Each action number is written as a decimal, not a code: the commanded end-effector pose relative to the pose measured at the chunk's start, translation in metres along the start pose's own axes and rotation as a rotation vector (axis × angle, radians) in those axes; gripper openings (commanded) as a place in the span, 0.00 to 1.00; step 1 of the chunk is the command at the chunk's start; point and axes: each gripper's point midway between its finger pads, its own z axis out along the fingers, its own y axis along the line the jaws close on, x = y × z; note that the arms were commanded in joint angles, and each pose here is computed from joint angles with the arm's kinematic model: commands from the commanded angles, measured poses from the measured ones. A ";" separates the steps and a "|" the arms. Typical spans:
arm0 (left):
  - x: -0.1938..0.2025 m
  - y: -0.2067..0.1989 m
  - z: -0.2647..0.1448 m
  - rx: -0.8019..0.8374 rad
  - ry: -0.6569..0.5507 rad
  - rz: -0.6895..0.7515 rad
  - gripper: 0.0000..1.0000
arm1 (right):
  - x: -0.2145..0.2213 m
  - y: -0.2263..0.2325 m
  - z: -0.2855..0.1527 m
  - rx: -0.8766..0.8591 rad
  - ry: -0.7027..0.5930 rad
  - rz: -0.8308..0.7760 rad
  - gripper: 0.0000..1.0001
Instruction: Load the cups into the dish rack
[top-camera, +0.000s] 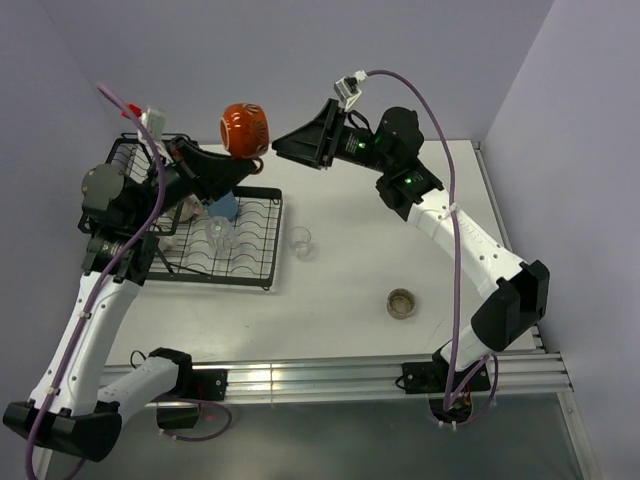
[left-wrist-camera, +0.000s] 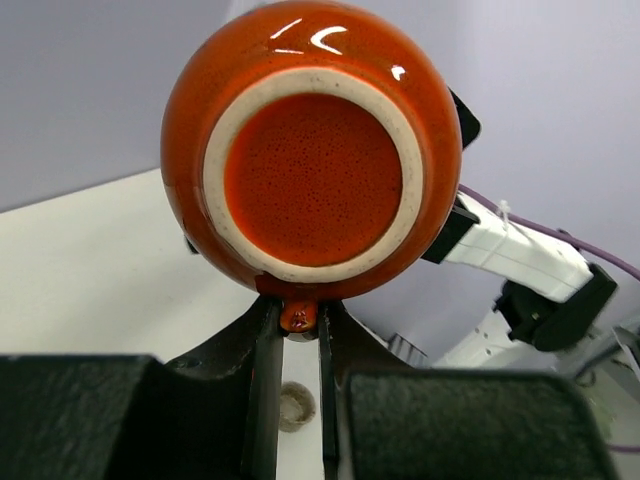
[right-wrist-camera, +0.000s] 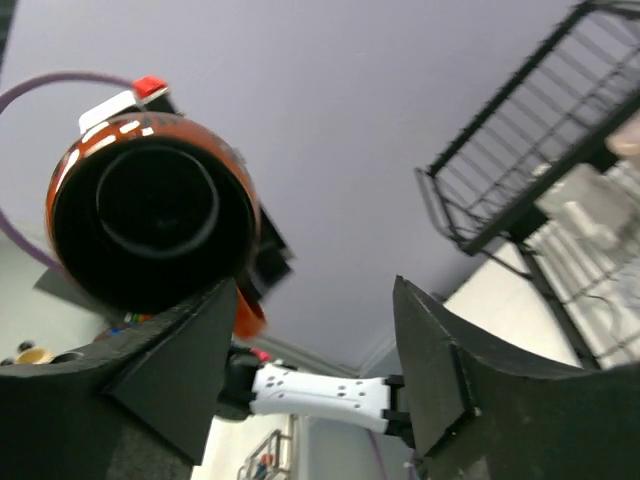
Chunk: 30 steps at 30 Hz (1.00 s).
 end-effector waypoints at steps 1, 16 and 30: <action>-0.037 -0.011 -0.017 -0.060 -0.116 0.096 0.00 | -0.027 -0.002 -0.009 0.039 -0.050 -0.088 0.74; -0.078 0.156 -0.108 -0.969 0.006 0.171 0.00 | -0.084 -0.068 -0.088 0.362 -0.092 -0.387 0.81; -0.066 0.265 -0.168 -1.249 0.224 0.021 0.00 | -0.079 -0.082 -0.108 0.413 -0.043 -0.434 0.82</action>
